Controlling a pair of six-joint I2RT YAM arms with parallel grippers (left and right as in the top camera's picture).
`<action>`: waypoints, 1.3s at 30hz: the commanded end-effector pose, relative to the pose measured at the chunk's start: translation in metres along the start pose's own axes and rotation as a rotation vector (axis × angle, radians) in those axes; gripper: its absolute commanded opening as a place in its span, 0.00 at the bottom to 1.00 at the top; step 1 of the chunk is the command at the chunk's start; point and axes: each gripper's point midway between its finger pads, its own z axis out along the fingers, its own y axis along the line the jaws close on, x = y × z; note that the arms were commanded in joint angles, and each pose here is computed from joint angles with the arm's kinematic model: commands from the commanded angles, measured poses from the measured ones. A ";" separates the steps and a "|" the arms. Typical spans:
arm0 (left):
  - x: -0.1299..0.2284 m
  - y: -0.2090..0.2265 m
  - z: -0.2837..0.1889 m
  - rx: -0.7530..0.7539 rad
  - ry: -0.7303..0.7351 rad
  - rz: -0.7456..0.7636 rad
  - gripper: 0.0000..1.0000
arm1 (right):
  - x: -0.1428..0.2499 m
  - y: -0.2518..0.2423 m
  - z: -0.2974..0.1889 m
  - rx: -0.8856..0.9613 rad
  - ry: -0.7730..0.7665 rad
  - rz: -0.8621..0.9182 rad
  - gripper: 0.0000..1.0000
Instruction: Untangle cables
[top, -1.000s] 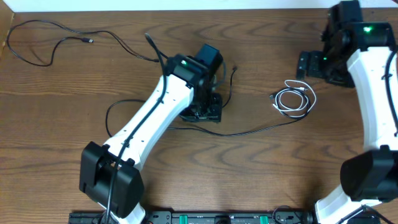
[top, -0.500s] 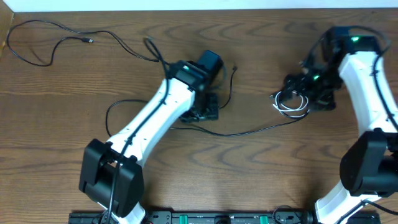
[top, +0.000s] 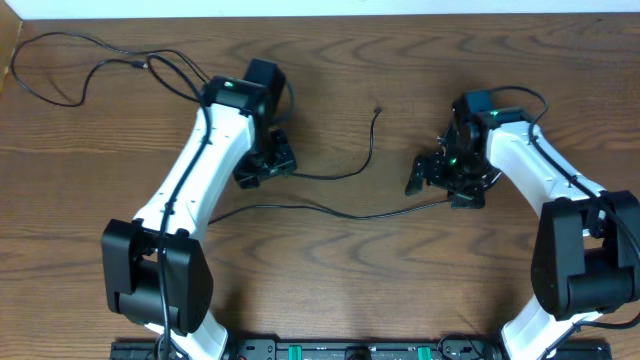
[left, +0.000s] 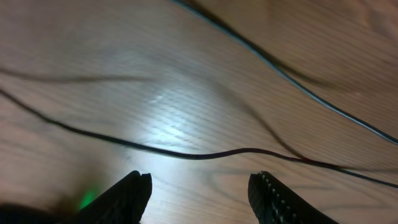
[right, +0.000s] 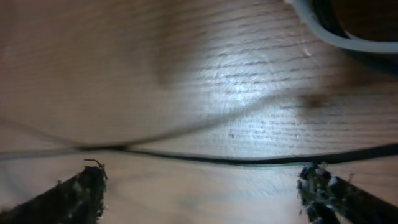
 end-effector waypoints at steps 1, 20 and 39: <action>-0.004 0.012 -0.001 -0.019 0.005 -0.040 0.56 | 0.002 -0.010 0.010 0.060 -0.018 0.166 0.90; -0.006 0.017 -0.001 -0.022 0.010 -0.053 0.56 | -0.012 -0.018 0.026 0.065 -0.104 0.206 0.48; -0.006 0.017 -0.001 -0.022 0.009 -0.053 0.56 | -0.018 0.021 -0.006 -0.102 -0.126 0.162 0.01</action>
